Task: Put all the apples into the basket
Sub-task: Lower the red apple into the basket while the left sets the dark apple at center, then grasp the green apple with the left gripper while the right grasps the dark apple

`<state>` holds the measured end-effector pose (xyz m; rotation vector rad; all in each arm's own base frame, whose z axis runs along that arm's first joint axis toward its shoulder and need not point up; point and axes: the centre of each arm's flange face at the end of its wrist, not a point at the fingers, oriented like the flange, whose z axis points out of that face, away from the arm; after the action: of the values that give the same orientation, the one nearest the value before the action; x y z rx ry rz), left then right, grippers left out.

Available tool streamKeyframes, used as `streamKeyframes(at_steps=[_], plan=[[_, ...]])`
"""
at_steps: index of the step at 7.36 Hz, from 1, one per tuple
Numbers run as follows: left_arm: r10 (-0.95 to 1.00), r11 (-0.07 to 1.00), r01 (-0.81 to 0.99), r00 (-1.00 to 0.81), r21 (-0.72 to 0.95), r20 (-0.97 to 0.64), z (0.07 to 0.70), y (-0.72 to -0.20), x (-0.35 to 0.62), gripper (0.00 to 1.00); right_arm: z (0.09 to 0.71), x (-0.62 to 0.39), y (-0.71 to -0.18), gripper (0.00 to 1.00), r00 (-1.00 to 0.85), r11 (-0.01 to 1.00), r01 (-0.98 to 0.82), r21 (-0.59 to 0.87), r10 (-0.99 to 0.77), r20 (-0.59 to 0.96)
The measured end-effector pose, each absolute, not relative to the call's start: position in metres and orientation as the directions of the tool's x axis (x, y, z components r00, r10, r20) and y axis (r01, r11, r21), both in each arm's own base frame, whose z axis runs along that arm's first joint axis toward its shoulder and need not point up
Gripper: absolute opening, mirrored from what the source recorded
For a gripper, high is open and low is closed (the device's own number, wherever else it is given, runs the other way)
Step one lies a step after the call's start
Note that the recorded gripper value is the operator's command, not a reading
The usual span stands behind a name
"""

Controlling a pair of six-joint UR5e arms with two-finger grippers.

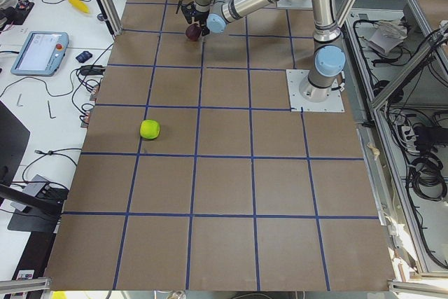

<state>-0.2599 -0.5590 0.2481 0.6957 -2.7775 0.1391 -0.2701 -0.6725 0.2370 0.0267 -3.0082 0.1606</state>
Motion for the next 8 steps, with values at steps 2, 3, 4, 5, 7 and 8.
streamKeyframes(at_steps=[2, 3, 4, 5, 7, 8], plan=[[-0.347, 0.928, -0.369, -0.905, -0.053, 0.245, 0.28, -0.574, -0.182, 1.0, 0.233, -0.275, -0.68, 1.0, -0.991, 0.994, -0.024, -0.11, -0.009, 0.131], [-0.309, 0.941, -0.332, -0.923, -0.067, 0.23, 0.292, -0.579, -0.139, 1.0, 0.238, -0.276, -0.682, 1.0, -0.991, 0.993, -0.021, -0.116, -0.005, 0.133], [-0.266, 0.952, -0.291, -0.939, -0.091, 0.217, 0.302, -0.585, -0.093, 1.0, 0.252, -0.273, -0.681, 1.0, -0.991, 0.992, -0.019, -0.126, -0.002, 0.137], [-0.224, 0.962, -0.25, -0.953, -0.112, 0.202, 0.307, -0.59, -0.05, 1.0, 0.271, -0.262, -0.679, 1.0, -0.991, 0.992, -0.024, -0.127, -0.007, 0.134], [-0.07, 0.985, -0.087, -0.99, -0.149, 0.119, 0.311, -0.608, 0.026, 1.0, 0.316, -0.208, -0.672, 1.0, -0.995, 0.996, -0.028, -0.085, -0.02, 0.095], [0.048, 0.986, 0.045, -0.999, -0.163, 0.016, 0.317, -0.627, 0.058, 1.0, 0.338, -0.163, -0.669, 1.0, -0.998, 0.998, 0.001, -0.059, 0.005, 0.07]])
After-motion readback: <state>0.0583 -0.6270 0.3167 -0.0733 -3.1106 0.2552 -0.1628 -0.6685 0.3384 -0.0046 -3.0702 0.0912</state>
